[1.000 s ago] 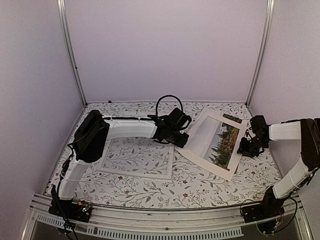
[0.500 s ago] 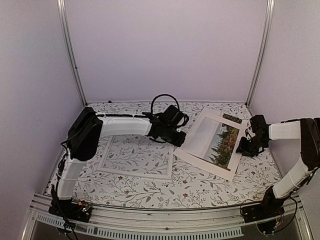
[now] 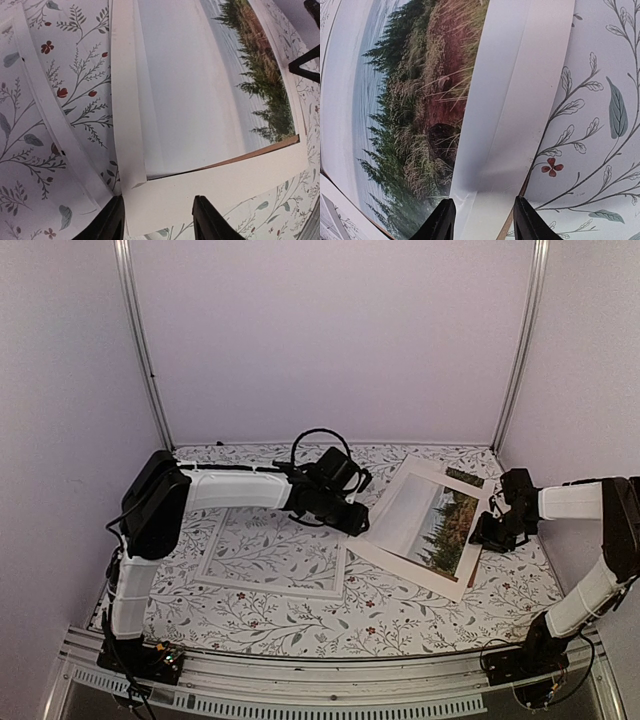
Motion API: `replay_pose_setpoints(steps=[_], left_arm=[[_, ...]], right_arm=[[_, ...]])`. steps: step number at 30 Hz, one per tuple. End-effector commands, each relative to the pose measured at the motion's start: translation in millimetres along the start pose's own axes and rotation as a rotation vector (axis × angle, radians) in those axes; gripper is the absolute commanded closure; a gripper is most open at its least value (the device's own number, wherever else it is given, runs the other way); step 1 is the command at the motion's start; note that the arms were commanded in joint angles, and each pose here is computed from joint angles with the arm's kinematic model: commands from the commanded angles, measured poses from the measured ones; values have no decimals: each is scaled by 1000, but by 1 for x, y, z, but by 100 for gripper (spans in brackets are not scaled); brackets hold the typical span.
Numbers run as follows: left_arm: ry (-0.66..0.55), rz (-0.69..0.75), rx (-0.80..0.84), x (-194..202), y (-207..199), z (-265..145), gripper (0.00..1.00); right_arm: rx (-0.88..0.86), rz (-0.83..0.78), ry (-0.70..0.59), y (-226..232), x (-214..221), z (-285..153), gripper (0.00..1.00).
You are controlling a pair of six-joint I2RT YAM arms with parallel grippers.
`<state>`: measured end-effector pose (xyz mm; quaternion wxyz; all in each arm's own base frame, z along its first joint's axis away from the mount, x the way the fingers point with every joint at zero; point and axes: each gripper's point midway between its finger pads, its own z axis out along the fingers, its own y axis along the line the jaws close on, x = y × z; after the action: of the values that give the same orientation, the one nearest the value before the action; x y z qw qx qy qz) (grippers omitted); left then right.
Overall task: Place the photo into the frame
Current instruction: Pick up the mat board from the photo.
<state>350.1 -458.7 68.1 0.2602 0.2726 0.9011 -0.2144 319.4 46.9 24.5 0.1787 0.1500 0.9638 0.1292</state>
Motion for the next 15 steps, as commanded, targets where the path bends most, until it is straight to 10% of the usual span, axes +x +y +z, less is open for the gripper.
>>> replay_pose_setpoints(steps=[1, 15], left_arm=[[-22, -12, 54, -17, 2, 0, 47], [42, 24, 20, -17, 20, 46, 37]], right_arm=[[-6, -6, -41, 6, -9, -9, 56], [-23, -1, -20, 7, -3, -7, 56]])
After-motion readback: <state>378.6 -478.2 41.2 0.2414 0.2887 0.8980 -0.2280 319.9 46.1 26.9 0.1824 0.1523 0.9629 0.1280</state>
